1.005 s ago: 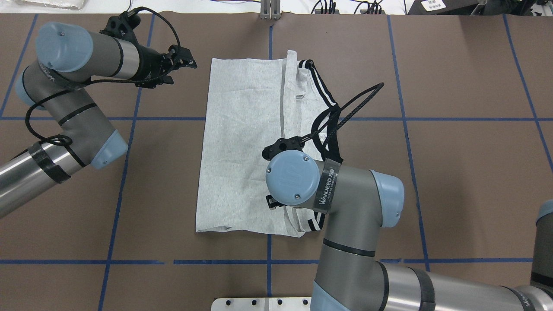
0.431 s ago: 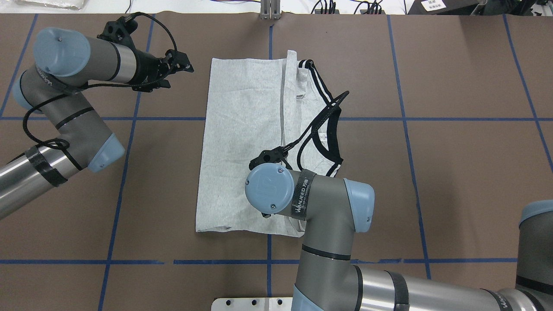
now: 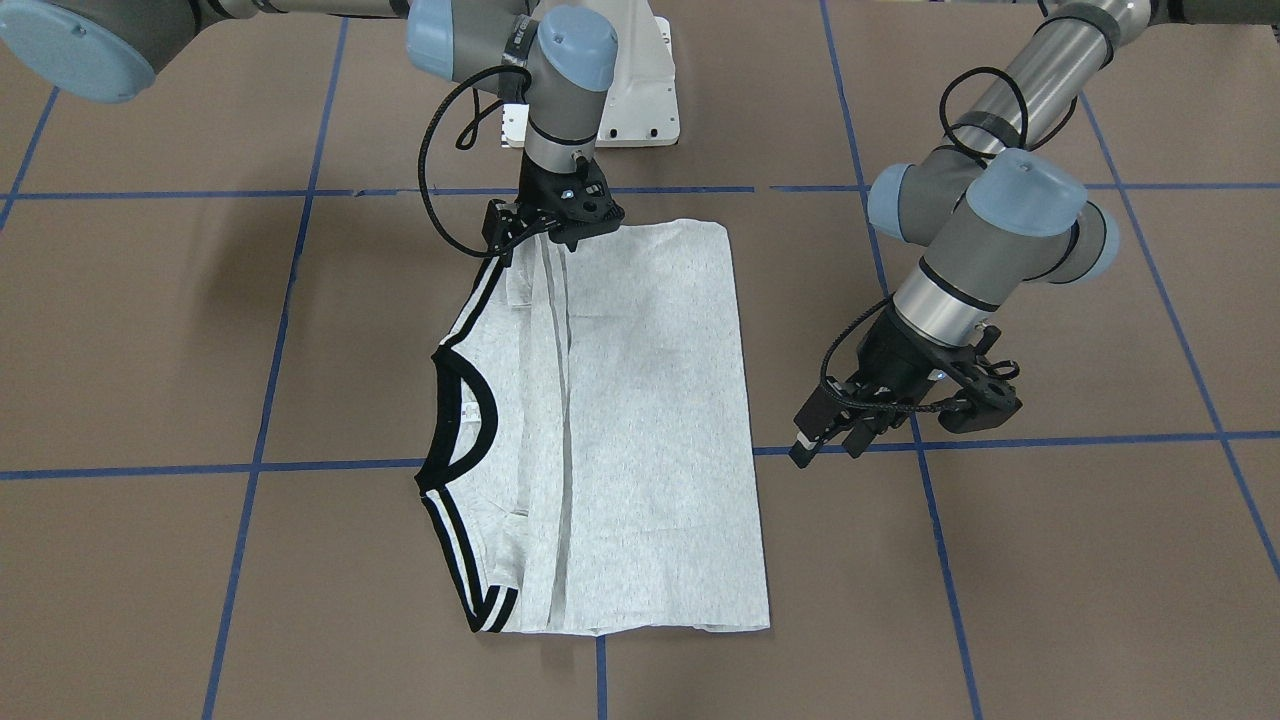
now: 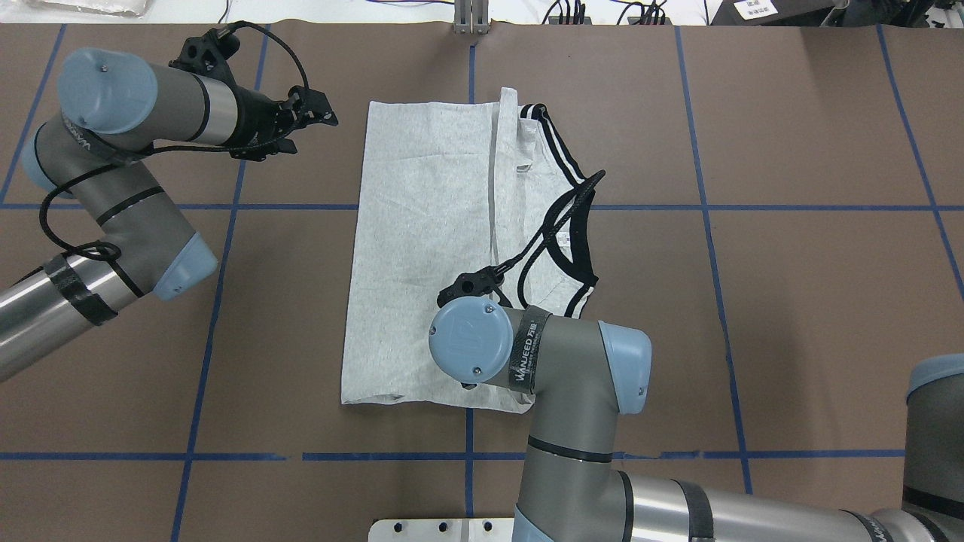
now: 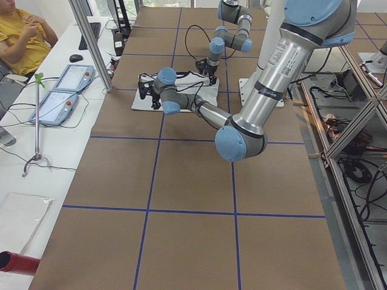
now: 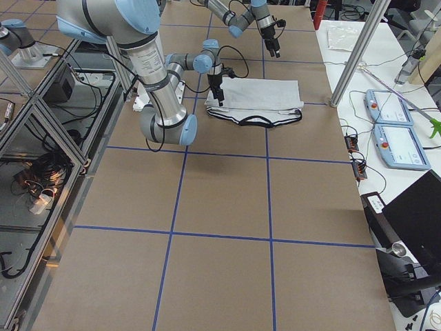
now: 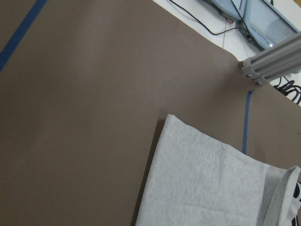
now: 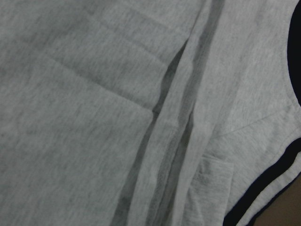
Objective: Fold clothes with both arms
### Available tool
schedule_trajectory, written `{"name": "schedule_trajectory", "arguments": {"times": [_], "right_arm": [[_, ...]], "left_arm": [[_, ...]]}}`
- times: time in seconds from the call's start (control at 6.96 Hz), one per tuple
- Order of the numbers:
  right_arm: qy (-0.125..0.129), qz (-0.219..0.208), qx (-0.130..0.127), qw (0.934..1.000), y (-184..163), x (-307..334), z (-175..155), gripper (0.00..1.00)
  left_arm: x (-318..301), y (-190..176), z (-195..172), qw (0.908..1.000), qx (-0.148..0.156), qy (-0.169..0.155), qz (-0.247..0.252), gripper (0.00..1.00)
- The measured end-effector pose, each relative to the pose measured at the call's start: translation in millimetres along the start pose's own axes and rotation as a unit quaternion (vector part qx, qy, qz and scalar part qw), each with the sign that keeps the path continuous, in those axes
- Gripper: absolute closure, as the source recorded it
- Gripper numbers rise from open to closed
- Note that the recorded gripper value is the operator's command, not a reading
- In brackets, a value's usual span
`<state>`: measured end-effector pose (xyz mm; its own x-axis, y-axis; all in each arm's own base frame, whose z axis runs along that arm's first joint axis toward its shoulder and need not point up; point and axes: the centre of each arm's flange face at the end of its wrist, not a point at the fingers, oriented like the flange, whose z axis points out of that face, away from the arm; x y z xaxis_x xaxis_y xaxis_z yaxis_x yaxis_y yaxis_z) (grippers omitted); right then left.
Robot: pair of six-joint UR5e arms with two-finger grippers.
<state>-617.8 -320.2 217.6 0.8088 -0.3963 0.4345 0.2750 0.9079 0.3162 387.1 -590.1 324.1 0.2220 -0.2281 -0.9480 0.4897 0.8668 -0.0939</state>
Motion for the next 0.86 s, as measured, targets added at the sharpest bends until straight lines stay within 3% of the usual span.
{"name": "schedule_trajectory", "arguments": {"times": [0.57,0.86], "right_arm": [[0.011,-0.006,-0.004,0.9999,13,11,12,0.0],[0.018,-0.017,0.002,0.9997,23,53,14,0.0]], "left_arm": [[1,0,-1,1.0,0.0,0.0,0.0,0.11],[3,1,-3,1.0,0.0,0.001,-0.001,0.11]]}}
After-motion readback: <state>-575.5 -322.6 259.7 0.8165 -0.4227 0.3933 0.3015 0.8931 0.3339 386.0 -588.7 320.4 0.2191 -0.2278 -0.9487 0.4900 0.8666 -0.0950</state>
